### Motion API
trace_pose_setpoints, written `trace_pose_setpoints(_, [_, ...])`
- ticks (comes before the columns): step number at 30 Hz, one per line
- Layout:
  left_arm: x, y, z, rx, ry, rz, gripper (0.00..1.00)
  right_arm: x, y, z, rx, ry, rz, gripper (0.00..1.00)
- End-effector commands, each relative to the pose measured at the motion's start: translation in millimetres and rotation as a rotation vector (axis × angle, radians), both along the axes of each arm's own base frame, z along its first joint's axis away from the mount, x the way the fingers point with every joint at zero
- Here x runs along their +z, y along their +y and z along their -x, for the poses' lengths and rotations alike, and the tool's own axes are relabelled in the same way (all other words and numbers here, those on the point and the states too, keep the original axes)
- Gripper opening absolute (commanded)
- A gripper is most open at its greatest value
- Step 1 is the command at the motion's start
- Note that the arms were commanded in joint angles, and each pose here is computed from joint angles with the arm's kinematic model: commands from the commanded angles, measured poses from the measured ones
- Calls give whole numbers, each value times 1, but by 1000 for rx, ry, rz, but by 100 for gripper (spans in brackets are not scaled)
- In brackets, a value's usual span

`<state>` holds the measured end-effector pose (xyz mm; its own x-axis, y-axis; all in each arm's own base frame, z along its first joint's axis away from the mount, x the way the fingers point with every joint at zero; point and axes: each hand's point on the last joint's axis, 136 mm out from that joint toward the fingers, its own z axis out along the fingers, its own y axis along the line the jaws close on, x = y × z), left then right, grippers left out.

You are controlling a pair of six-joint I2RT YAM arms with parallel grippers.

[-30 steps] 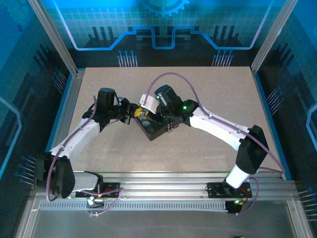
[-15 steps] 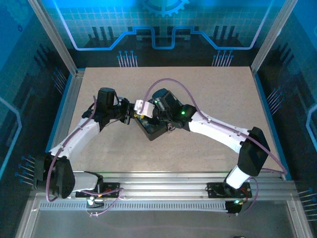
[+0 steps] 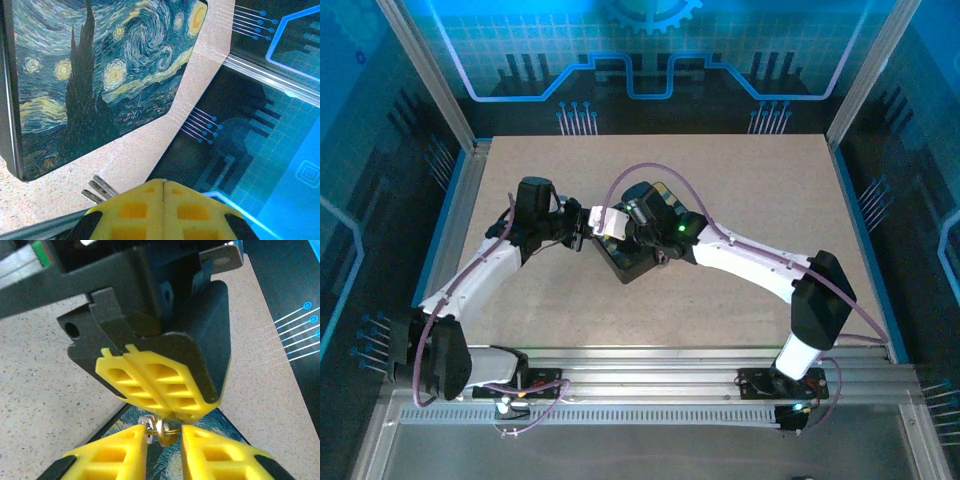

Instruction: Unlock the padlock with the key

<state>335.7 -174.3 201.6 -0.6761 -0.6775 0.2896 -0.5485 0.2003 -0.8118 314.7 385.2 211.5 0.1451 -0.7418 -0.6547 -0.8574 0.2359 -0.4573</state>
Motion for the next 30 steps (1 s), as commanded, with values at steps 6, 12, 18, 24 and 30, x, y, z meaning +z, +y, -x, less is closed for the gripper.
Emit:
trace_pose_setpoints(6, [23, -2, -2, -22, -66, 16, 0, 13, 12, -7, 1, -45, -36, 14])
trace_pose_setpoints(12, [20, -5, -4, -21, -54, 40, 0, 15, 15, -2, 18, -38, -56, 7])
trace_pose_setpoints(18, [22, -6, -3, -21, -54, 50, 0, 11, 16, 0, 17, -18, -64, 0])
trace_pose_setpoints(24, [20, -1, -4, -6, -53, 39, 18, 10, 4, -7, -44, 43, -100, 0])
trace_pose_setpoints(30, [23, 9, -6, 15, -69, 22, 35, 14, -19, -13, -136, 165, -233, 0])
